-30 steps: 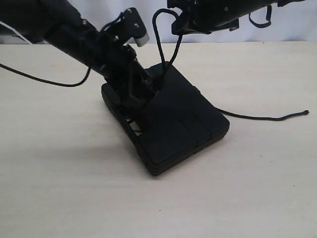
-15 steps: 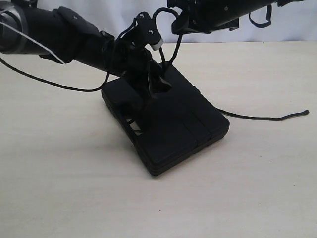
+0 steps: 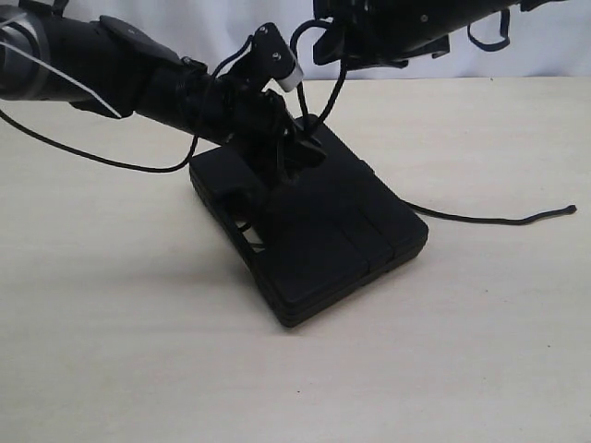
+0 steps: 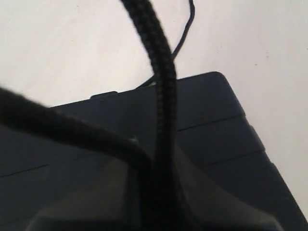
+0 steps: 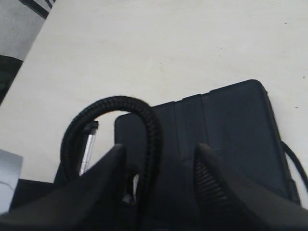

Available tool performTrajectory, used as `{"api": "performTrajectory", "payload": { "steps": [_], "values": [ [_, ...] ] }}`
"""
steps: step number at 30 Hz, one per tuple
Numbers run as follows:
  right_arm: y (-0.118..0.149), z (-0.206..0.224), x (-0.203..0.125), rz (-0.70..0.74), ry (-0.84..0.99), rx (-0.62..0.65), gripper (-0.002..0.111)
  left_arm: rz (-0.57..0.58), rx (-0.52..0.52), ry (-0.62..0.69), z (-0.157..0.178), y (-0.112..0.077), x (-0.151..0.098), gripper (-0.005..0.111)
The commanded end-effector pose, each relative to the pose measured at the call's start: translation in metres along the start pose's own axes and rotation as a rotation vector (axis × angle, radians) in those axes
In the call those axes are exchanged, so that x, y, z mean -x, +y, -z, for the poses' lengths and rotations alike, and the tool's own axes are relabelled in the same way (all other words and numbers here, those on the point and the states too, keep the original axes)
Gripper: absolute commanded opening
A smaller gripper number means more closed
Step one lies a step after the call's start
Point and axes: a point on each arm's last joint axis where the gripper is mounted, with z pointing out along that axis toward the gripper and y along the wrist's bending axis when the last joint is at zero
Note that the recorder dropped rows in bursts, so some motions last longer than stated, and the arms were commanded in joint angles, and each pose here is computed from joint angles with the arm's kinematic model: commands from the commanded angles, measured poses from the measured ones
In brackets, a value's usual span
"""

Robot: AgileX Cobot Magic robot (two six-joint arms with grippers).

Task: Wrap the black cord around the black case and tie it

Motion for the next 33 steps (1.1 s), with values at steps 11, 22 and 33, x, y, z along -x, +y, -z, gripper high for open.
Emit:
{"api": "performTrajectory", "payload": {
  "steps": [11,22,33],
  "values": [
    [-0.088,0.063,-0.025,-0.068,0.185,-0.523,0.056,-0.145,-0.169,0.094,0.0,-0.018,-0.017,0.0],
    [-0.2,0.051,-0.081,-0.563,0.289,-0.904,0.044,-0.319,-0.211,0.064,0.001,-0.021,-0.017,0.0],
    [-0.232,-0.001,-0.1,-0.864,0.152,-0.919,0.044,-0.336,-0.21,0.066,0.001,-0.021,-0.017,0.0]
  ]
}}
